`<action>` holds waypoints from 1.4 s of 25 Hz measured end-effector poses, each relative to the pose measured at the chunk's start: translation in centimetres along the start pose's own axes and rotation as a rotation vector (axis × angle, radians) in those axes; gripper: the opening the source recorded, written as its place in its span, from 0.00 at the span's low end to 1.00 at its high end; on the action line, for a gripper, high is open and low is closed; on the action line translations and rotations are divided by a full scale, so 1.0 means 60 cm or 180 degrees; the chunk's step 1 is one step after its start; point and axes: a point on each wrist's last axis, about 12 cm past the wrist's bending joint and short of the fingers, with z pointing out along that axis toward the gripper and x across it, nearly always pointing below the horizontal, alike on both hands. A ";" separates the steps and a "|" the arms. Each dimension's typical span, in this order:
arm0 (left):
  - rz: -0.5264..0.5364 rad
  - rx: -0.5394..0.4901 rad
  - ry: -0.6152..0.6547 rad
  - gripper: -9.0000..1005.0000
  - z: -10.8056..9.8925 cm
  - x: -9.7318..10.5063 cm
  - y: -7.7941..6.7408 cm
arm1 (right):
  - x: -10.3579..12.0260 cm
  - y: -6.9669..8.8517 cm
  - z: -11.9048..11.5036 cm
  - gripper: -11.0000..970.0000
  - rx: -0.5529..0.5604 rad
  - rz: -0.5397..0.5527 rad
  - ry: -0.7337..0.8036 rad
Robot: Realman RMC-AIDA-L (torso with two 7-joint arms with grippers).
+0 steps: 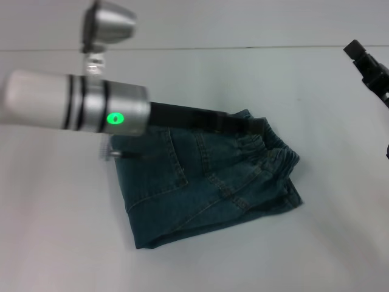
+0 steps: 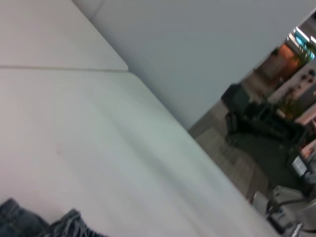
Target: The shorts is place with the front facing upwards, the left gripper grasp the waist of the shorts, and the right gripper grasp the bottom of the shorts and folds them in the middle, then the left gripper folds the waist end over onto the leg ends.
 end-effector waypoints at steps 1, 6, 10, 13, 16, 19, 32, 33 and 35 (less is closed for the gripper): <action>0.0014 0.0029 -0.0102 0.42 -0.017 0.005 0.003 | -0.001 0.000 0.001 0.06 -0.0028 -0.0029 0.0058; 0.0126 0.0312 -0.0583 0.51 -0.086 0.042 0.006 | -0.029 -0.004 0.015 0.07 -0.0271 -0.0197 0.0587; 0.0121 0.0329 -0.0933 0.63 -0.162 0.092 0.020 | -0.056 0.003 0.027 0.08 -0.0521 -0.0312 0.1195; 0.0074 0.0198 -0.1030 0.74 -0.204 0.125 0.030 | -0.077 0.022 0.021 0.24 -0.0883 -0.0505 0.1585; 0.0164 -0.0037 -0.1005 0.88 -0.248 0.170 0.038 | -0.095 0.043 0.005 0.33 -0.1312 -0.0696 0.1945; 0.0296 -0.0143 -0.0956 0.88 -0.271 0.189 0.034 | -0.114 0.056 -0.024 0.38 -0.1612 -0.0818 0.2381; 0.0701 -0.0660 -0.0251 0.87 -0.265 0.223 0.009 | -0.088 0.026 -0.032 0.88 -0.1079 -0.0900 0.2815; 0.0703 -0.0673 -0.0236 0.87 -0.262 0.221 0.011 | -0.087 0.025 -0.032 0.93 -0.1073 -0.0899 0.2813; 0.0687 -0.0668 -0.0240 0.87 -0.260 0.220 0.013 | -0.085 0.025 -0.031 0.97 -0.1059 -0.0900 0.2812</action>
